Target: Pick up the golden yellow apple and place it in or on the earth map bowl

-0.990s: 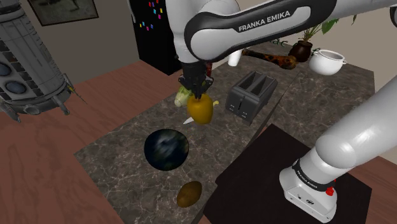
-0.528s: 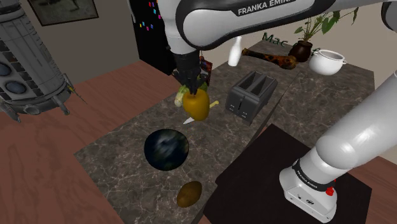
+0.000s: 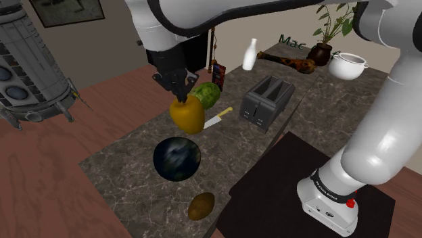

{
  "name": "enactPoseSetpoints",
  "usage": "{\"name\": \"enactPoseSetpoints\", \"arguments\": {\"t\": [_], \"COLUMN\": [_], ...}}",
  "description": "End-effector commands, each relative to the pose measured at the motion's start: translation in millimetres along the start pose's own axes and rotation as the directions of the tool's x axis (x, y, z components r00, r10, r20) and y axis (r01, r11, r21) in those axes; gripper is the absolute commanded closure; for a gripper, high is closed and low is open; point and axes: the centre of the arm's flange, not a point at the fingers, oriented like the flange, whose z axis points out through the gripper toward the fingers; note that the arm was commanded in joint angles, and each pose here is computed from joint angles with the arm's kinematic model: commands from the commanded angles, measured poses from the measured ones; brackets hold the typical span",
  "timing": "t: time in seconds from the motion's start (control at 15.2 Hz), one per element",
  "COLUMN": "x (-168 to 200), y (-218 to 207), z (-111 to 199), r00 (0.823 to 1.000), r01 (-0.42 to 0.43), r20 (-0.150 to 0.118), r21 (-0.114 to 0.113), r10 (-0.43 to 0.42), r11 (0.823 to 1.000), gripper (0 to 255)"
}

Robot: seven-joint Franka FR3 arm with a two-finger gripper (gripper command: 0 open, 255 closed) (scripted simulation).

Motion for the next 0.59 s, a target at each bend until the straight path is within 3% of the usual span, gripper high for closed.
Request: {"name": "enactPoseSetpoints", "arguments": {"t": [0.0, 0.33, 0.53], "x": [-20, -67, -70], "y": [-12, -39, -42], "z": [-14, -48, -33], "r00": [1.0, 1.0, 1.0], "r01": [-0.005, -0.005, -0.005], "r20": [-0.001, -0.001, -0.001], "r21": [-0.001, -0.001, -0.001], "r10": [0.005, 0.005, 0.005], "r11": [1.0, 1.0, 1.0], "gripper": [255, 255, 255]}}
